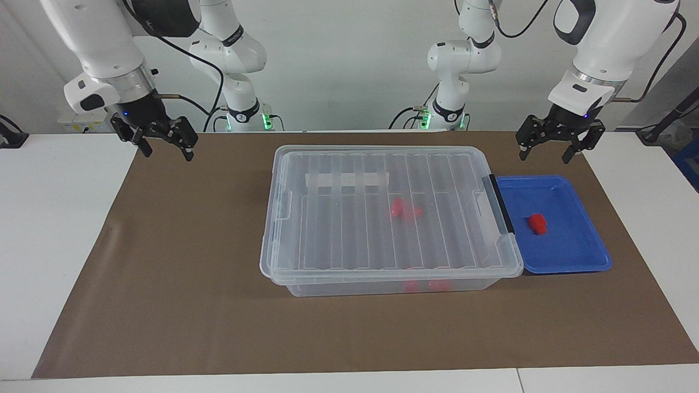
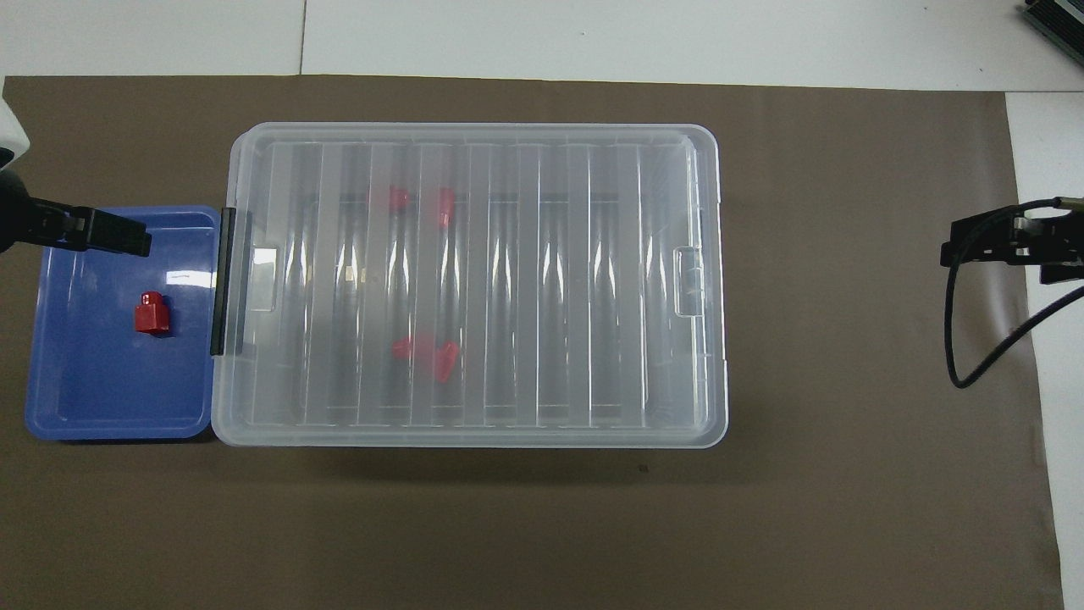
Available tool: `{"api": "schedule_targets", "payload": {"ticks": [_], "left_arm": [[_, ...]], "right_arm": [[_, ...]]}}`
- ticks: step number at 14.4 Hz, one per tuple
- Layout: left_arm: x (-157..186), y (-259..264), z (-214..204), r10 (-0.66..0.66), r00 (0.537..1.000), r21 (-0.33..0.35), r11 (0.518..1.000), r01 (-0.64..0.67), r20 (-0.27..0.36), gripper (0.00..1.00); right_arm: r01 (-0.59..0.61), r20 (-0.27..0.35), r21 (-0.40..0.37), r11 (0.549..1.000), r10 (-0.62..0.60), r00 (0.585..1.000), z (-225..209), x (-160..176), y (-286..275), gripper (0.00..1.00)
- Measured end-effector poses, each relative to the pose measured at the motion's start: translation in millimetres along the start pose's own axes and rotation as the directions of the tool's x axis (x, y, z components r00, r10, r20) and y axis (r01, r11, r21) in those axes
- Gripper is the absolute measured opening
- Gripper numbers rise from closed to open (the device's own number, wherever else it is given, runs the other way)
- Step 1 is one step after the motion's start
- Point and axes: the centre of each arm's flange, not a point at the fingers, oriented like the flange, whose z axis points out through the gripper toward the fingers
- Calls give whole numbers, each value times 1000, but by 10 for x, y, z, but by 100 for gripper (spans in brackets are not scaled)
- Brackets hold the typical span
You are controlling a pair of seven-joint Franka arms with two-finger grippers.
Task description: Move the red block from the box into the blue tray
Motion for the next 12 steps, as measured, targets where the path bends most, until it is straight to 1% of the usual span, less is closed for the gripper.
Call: {"api": "schedule_targets", "payload": {"ticks": [3,8,12], "left_arm": [[-1,0,-1,0,1000,0,1000,0,0,100],[-2,0,-2,0,1000,0,1000,0,0,100],[-2,0,-2,0,1000,0,1000,0,1,100]], "right_arm": [[17,35,-7,1000,-17,999,34,-55,-86,100],[37,33,-35,999,-36,999,42,-72,-163,100],[60,33,-35,998,-58,998,45,-98,-280,100]]}}
